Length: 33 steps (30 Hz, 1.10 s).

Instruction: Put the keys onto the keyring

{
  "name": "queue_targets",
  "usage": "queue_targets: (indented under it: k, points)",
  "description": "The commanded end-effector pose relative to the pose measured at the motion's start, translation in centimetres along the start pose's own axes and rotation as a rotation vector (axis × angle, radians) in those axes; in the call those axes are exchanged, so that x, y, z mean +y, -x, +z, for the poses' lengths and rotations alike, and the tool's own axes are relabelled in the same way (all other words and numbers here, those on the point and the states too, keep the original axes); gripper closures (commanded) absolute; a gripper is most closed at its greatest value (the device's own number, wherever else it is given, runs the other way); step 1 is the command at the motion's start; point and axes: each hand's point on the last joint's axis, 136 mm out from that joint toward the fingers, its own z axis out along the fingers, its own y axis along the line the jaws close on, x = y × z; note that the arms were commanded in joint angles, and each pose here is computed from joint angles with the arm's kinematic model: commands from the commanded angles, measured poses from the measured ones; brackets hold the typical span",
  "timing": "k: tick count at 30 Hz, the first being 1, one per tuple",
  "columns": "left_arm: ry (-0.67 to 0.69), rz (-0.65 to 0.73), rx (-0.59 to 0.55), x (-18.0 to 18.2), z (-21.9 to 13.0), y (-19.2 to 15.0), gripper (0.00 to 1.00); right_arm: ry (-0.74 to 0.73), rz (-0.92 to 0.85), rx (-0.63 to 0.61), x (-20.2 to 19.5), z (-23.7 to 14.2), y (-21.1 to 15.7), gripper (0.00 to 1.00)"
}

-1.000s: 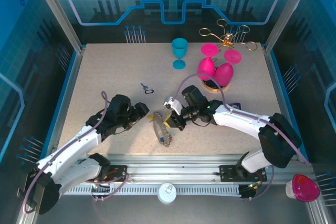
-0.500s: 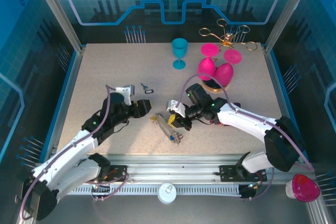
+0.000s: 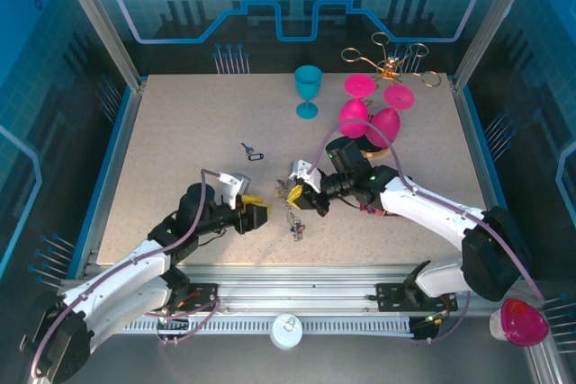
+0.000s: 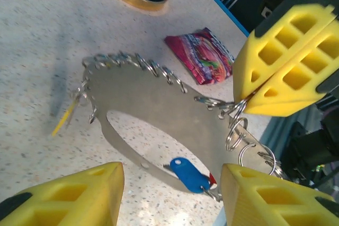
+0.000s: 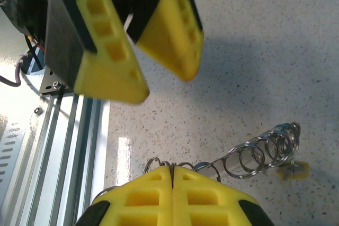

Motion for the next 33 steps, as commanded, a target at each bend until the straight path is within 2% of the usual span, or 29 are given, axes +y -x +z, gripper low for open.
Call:
queue_targets:
  k: [1, 6, 14, 29, 33]
  points:
    - [-0.152, 0.026, -0.015, -2.9, 0.3, 0.4, 0.49, 0.019, -0.024, -0.056, 0.4, -0.5, 1.2, 1.00]
    - [-0.192, 0.147, 0.008, -3.5, 0.9, -0.2, 0.49, 0.038, -0.056, -0.055, 0.9, -0.5, 1.1, 1.00]
    - [-0.245, 0.219, 0.025, -3.8, 1.3, -1.1, 0.53, 0.049, -0.097, -0.085, 1.5, -0.6, 1.9, 1.00]
    - [-0.263, 0.222, 0.020, -4.1, 1.9, -0.6, 0.68, 0.063, -0.103, -0.083, 1.8, 0.1, 2.0, 1.00]
    - [-0.275, 0.220, 0.015, -4.3, 2.0, -0.5, 0.70, 0.066, -0.102, -0.076, 1.9, 0.4, 1.8, 1.00]
